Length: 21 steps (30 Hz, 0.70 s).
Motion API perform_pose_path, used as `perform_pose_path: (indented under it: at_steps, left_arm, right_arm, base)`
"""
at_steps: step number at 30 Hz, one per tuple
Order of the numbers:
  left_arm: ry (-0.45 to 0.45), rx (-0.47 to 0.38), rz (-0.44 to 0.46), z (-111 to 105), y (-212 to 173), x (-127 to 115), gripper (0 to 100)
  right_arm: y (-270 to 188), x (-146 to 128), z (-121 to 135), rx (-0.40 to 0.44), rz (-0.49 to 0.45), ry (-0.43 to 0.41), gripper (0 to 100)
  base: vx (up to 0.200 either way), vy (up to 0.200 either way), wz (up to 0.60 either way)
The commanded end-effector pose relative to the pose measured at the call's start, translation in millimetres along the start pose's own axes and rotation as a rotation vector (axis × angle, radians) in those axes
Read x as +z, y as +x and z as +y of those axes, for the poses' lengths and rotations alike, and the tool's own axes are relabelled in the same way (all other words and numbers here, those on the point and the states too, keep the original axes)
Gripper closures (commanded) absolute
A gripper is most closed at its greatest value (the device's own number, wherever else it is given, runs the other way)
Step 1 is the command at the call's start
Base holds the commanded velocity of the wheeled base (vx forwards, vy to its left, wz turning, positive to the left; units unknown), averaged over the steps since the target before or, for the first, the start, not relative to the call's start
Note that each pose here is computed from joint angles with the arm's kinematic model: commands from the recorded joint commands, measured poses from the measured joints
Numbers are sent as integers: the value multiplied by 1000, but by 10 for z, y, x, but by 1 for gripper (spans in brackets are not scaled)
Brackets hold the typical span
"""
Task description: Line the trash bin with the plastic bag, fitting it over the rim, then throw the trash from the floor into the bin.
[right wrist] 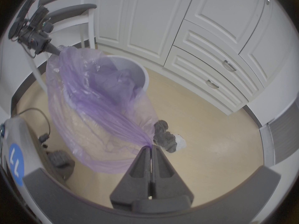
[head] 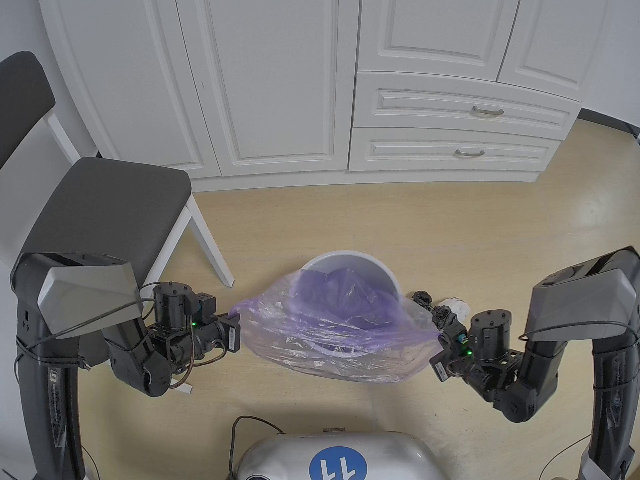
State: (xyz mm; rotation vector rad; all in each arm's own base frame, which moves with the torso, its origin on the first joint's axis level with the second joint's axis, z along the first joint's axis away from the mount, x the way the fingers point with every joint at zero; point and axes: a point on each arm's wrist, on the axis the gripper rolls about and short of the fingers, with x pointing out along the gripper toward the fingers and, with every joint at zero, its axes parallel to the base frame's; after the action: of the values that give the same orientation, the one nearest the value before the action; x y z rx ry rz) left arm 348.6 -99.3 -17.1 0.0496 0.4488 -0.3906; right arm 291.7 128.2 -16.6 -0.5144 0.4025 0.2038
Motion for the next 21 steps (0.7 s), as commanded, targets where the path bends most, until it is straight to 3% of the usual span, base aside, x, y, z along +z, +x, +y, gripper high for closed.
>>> perform_pose_path:
  at_steps: [1,5,10,15,21]
  left_arm:
    - [-58,56,-46,-2,258,-52,100]
    - [-120,65,-108,39,222,134,100]
    - [-131,61,-148,68,116,290,100]
    - [-162,41,-146,3,77,301,100]
    - [-162,33,-121,-17,120,223,100]
  right_arm:
    - [238,-15,292,-2,-27,49,100]
    - [273,169,261,-18,-97,145,100]
    - [225,333,156,-37,-149,199,100]
    - [182,306,2,-75,-123,194,100]
    - [156,60,-88,-85,-30,81,100]
  base:
    - [0,0,0]
    - [0,0,0]
    - [0,0,0]
    - [0,0,0]
    - [0,0,0]
